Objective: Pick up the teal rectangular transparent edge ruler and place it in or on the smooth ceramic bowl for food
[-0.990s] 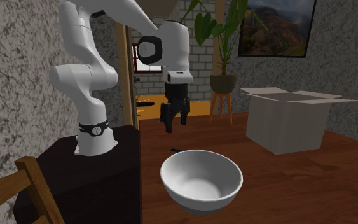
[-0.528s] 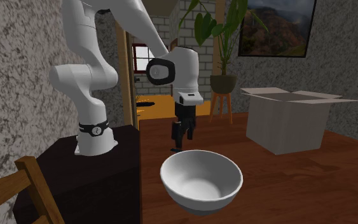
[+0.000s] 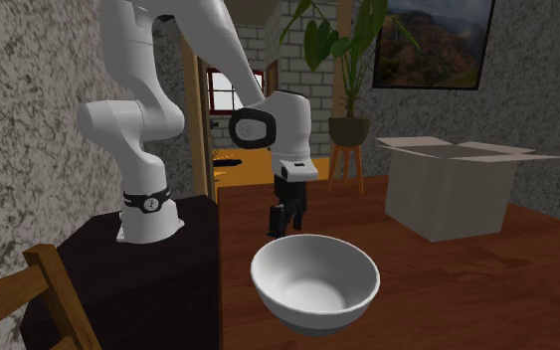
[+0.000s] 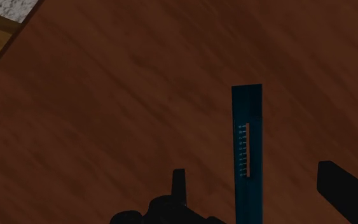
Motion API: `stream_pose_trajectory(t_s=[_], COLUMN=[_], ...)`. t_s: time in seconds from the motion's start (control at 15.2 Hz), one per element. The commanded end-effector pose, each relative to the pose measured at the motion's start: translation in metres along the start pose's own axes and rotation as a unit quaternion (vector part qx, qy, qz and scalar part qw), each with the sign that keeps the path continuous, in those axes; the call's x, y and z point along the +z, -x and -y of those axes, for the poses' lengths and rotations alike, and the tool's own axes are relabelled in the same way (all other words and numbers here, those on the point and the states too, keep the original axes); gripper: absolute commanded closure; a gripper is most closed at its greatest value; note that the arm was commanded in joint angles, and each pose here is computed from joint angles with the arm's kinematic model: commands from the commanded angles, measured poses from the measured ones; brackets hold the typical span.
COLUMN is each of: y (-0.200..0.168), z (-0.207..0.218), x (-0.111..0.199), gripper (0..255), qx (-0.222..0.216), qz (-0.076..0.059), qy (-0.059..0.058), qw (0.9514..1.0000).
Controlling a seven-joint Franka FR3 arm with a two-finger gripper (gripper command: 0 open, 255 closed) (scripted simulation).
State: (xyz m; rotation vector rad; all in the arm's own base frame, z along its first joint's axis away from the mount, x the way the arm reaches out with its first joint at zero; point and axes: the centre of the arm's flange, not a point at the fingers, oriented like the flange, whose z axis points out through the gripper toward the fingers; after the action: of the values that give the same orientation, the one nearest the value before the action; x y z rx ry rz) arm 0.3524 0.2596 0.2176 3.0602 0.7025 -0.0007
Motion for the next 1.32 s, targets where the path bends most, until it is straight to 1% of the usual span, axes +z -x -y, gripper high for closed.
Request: stream_pose_trajectory(t_s=[0.0,0.26,0.33,0.92,1.25], y=[0.0,0.0,0.0,0.0,0.0], z=[0.0,0.0,0.0,0.0,0.0], x=[0.001,0.001,0.001,0.001,-0.025], gripper=[0,0,255,255,255], qx=[0.0,0.0,0.0,0.0,0.0], qz=[0.0,0.0,0.0,0.0,0.0], qy=[0.0,0.0,0.0,0.0,0.0], qw=[1.0,1.0,1.0,1.0,1.0])
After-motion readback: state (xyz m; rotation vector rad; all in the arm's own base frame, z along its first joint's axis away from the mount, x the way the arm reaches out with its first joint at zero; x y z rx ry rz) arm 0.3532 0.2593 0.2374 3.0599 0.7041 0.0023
